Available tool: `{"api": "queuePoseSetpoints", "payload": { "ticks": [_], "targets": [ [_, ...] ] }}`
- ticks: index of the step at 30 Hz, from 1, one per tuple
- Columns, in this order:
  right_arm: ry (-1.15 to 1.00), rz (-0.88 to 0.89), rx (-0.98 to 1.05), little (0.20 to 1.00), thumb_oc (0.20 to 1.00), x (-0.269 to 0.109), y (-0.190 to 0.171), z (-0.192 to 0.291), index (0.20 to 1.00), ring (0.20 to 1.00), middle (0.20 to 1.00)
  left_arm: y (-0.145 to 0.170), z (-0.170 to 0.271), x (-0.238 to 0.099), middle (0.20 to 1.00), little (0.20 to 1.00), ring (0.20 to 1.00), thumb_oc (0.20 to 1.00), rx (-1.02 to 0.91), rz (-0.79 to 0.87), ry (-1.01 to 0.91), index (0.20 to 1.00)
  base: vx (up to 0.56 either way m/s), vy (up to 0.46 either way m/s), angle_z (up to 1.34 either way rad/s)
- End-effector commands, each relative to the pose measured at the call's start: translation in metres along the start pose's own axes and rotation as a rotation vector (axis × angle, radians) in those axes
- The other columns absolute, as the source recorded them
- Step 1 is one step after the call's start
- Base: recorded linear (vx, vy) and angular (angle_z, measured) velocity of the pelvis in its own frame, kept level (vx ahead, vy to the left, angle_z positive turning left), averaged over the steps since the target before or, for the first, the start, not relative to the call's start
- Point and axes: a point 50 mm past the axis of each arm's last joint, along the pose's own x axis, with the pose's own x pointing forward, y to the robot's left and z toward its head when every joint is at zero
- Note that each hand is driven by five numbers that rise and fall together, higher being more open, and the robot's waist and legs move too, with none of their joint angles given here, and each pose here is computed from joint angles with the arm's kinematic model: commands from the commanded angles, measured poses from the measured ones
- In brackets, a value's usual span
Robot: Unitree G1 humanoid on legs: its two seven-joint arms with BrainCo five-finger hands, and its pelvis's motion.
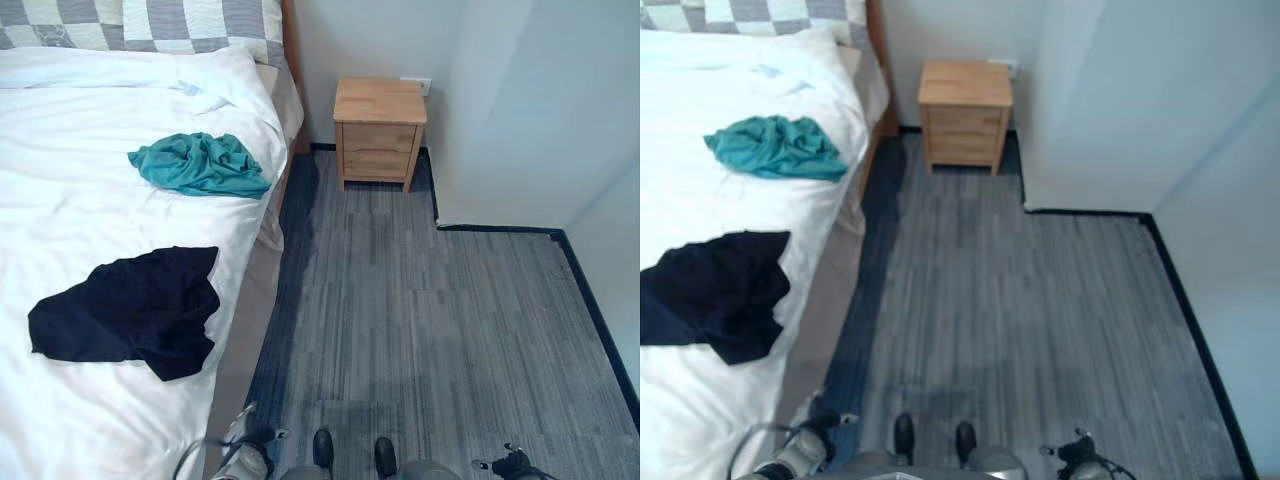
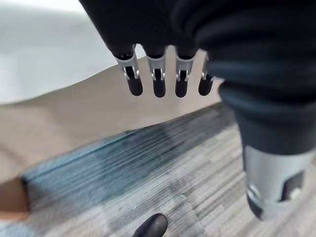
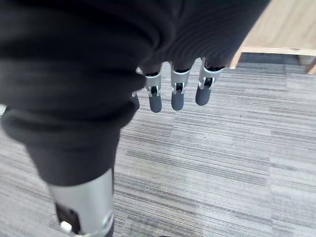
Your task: Tidy up the quilt and then pick up the clothes from the bed and put them into the laundry hamper.
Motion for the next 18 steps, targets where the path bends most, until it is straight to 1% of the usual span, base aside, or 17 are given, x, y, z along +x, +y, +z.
{"api": "queuePoseSetpoints", "payload": {
  "ticks": [1, 4, 7, 9, 11, 12, 16, 18],
  "targets": [
    [0.038, -0.011, 0.037, 1.0, 1.0, 0.001, -0.004, -0.006, 1.0, 1.0, 1.0, 0.009, 0.0, 0.003, 1.0, 1.0, 1.0, 1.0, -0.047, 0.02, 0.018, 1.0, 0.12, -0.119, 0.04],
    [0.027, 0.006, 0.026, 1.0, 1.0, 0.001, -0.001, -0.003, 1.0, 1.0, 1.0, 0.008, -0.002, 0.002, 1.0, 1.0, 1.0, 1.0, -0.077, 0.02, 0.026, 1.0, 0.2, -0.246, -0.01],
    [0.015, -0.001, -0.005, 1.0, 1.0, 0.002, -0.006, 0.0, 1.0, 1.0, 1.0, 0.004, -0.004, 0.001, 1.0, 1.0, 1.0, 1.0, -0.099, 0.009, 0.03, 1.0, 0.14, -0.262, -0.24],
    [-0.019, -0.013, -0.065, 1.0, 1.0, 0.004, -0.013, 0.009, 1.0, 1.0, 1.0, 0.004, 0.002, 0.001, 1.0, 1.0, 1.0, 1.0, -0.092, 0.017, 0.007, 1.0, 0.29, -0.313, -0.11],
    [-0.019, -0.013, -0.065, 1.0, 1.0, 0.004, -0.013, 0.009, 1.0, 1.0, 1.0, 0.004, 0.002, 0.001, 1.0, 1.0, 1.0, 1.0, -0.092, 0.017, 0.007, 1.0, 0.24, -0.023, 0.09],
    [-0.017, -0.006, -0.097, 1.0, 1.0, 0.004, -0.012, 0.008, 1.0, 1.0, 1.0, -0.001, 0.002, 0.0, 1.0, 1.0, 1.0, 1.0, -0.09, 0.003, 0.003, 1.0, 0.44, 0.07, -0.23],
    [-0.014, -0.024, -0.121, 1.0, 1.0, 0.005, -0.016, 0.006, 1.0, 1.0, 1.0, -0.007, 0.002, -0.002, 1.0, 1.0, 1.0, 1.0, -0.063, -0.022, -0.003, 1.0, 0.54, 0.058, -0.27],
    [0.013, -0.01, -0.115, 1.0, 1.0, 0.003, -0.011, -0.003, 1.0, 1.0, 1.0, -0.01, -0.011, -0.003, 1.0, 1.0, 1.0, 1.0, -0.058, -0.035, 0.04, 1.0, 0.65, 0.037, -0.17]
  ]
}}
